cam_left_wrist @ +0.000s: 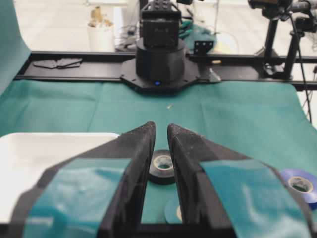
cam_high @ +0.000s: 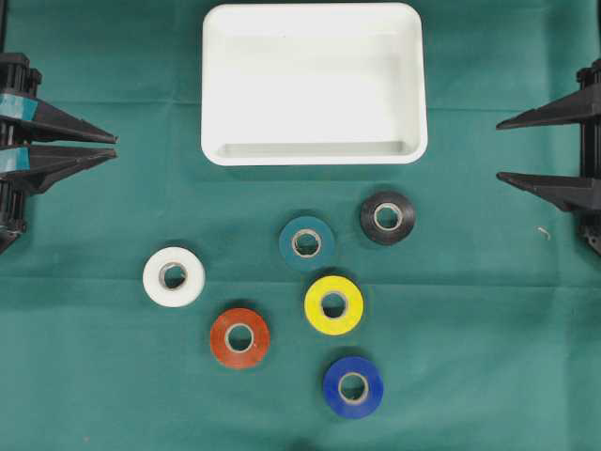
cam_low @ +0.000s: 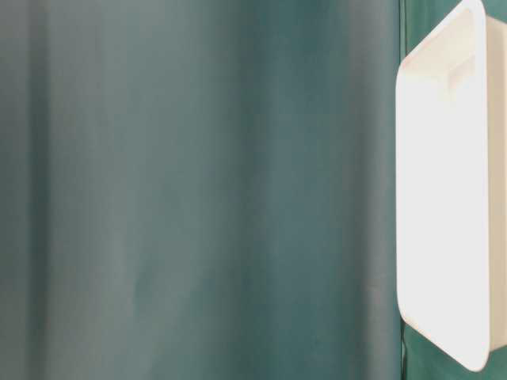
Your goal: Put the tape into the white case with the left arm.
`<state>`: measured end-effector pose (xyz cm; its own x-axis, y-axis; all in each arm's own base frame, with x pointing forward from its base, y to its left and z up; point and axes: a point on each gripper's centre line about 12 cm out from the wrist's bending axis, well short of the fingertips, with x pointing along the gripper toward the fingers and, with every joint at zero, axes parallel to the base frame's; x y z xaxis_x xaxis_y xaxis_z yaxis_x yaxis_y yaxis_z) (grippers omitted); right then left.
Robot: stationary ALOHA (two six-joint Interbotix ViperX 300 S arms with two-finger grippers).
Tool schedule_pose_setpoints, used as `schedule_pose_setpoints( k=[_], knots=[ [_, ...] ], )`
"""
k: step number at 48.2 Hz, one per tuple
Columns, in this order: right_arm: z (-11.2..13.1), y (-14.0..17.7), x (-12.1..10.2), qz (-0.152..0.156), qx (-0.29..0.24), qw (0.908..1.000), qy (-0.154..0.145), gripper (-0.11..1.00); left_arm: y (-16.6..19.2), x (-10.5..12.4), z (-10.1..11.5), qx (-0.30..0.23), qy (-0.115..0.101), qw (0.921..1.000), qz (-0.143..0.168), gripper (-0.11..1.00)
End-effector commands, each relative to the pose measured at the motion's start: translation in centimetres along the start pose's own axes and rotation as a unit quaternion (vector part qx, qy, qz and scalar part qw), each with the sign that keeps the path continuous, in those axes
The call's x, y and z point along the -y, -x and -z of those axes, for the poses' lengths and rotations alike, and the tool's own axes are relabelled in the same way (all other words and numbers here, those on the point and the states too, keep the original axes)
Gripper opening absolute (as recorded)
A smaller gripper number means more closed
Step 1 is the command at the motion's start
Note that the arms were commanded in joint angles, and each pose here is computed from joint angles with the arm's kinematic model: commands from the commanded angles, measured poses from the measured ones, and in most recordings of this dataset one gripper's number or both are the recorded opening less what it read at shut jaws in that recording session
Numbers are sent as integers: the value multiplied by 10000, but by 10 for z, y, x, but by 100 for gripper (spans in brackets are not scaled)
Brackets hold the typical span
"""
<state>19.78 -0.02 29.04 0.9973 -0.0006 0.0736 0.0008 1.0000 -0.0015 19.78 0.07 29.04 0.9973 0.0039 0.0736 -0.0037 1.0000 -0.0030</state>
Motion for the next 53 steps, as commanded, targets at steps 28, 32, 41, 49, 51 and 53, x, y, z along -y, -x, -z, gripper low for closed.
schedule_pose_setpoints(
  k=[28,32,41,49,51,53],
  knots=[
    [26,9,2,51,-245,9997,2,-9,-2,13,2,86,183,9993,299,2],
    [29,13,2,51,-238,9997,2,-9,-1,14,3,71,154,9993,337,11],
    [41,25,2,48,-261,9996,9,-9,-1,14,5,42,108,9994,339,61],
    [59,35,1,41,-406,9992,8,-9,-2,14,1,87,117,9993,339,98],
    [63,37,1,40,-445,9990,8,-9,-2,14,0,95,118,9993,340,99],
    [68,40,1,40,-483,9988,7,-9,-3,14,-1,57,117,9993,341,99]
  ],
)
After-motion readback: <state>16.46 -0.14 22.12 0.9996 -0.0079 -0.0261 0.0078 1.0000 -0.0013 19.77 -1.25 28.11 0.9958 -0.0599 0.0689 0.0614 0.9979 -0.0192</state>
